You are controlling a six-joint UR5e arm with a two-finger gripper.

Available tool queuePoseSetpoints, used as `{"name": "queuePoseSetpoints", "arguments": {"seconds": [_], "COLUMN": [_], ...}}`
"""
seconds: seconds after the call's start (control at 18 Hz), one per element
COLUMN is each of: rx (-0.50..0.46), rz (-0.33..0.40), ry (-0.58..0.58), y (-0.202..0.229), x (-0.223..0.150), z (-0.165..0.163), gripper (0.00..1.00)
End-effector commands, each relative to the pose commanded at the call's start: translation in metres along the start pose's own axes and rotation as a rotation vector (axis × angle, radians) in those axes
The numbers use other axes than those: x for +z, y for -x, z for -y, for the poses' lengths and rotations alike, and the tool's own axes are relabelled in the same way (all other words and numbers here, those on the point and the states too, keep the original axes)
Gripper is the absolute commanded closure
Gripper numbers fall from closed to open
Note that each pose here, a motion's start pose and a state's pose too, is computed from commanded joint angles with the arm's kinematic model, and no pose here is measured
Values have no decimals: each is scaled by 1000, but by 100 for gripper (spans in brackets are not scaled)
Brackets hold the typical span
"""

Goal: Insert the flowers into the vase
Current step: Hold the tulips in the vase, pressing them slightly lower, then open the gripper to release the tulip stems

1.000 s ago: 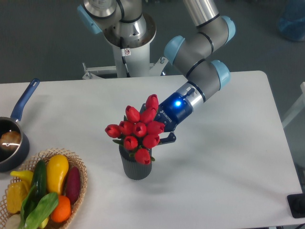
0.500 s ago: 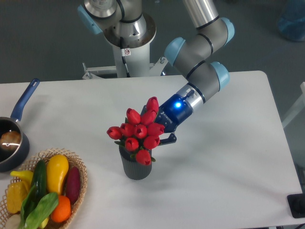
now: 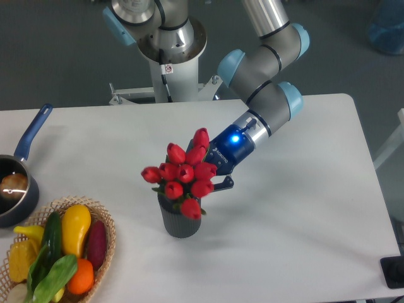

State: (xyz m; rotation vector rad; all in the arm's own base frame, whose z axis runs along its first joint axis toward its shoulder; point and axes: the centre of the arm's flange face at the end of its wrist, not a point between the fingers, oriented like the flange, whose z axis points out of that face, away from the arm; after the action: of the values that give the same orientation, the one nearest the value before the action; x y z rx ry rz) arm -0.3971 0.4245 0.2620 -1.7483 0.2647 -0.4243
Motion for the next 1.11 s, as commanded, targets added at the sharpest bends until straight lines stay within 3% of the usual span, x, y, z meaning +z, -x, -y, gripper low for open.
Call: {"name": "queuePoseSetpoints", "arguments": {"seconds": [0.78, 1.11], "rx": [-4, -7], "rz": [13, 47], "ry": [33, 122], "y": [2, 3], "x": [-8, -31], "z": [-6, -20], "gripper": [0, 0]}}
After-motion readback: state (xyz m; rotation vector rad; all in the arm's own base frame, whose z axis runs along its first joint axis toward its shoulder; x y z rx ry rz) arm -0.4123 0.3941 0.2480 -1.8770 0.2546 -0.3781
